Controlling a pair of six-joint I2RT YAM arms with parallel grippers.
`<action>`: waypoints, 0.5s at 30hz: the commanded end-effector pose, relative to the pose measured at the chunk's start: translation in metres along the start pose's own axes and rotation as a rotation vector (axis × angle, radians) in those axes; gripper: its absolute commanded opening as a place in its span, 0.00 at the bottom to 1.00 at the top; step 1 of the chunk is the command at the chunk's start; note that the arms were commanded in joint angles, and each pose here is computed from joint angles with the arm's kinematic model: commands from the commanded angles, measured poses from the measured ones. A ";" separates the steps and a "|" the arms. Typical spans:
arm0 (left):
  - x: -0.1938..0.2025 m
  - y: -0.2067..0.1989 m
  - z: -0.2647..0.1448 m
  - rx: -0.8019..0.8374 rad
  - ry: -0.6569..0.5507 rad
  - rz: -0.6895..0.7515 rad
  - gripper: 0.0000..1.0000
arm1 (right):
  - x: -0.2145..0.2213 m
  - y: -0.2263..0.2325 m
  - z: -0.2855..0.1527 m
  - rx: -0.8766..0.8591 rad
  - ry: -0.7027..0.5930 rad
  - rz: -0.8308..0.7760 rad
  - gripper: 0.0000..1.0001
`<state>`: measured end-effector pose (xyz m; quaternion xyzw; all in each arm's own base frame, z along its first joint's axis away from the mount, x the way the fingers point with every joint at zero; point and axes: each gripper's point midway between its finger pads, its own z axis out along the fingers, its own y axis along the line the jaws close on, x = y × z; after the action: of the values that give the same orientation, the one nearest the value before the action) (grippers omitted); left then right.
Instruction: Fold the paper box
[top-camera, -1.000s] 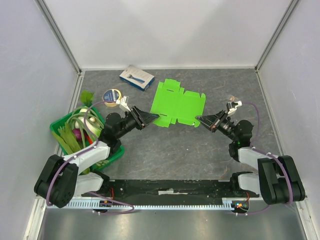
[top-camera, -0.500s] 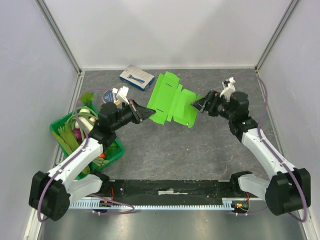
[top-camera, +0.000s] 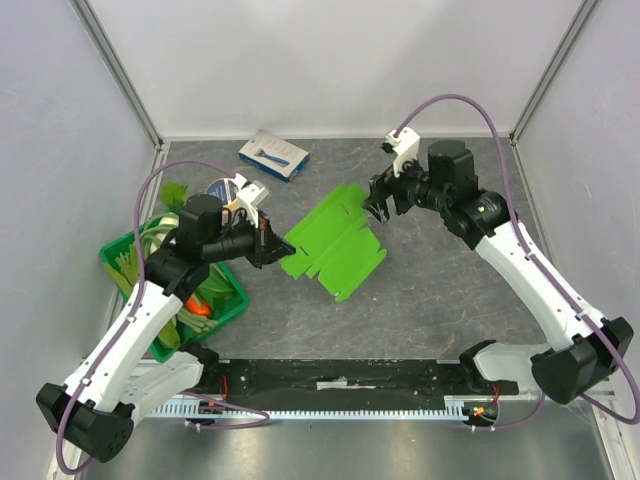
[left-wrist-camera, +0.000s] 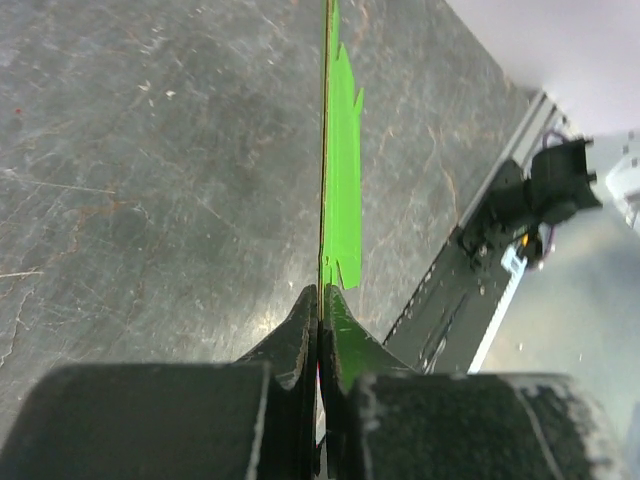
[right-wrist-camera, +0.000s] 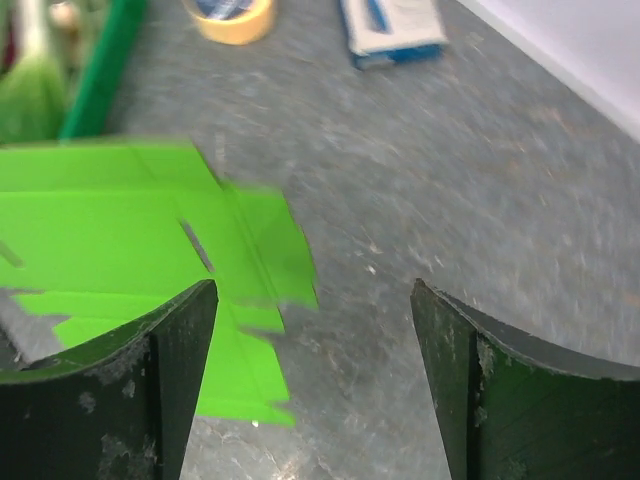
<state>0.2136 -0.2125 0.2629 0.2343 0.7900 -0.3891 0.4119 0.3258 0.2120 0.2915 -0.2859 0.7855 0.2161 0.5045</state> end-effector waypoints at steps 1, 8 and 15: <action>0.001 -0.031 -0.019 0.165 0.043 0.206 0.02 | -0.050 0.064 -0.020 -0.340 -0.075 -0.301 0.86; 0.002 -0.057 -0.024 0.313 0.073 0.253 0.03 | -0.023 0.147 -0.021 -0.578 0.020 -0.387 0.84; 0.007 -0.056 -0.011 0.333 0.153 0.256 0.03 | 0.009 0.189 -0.018 -0.770 0.134 -0.407 0.61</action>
<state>0.1685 -0.2302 0.2736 0.3876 0.7332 -0.4349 0.3507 0.2097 0.3349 0.3111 -0.5819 0.6246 0.3457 0.3895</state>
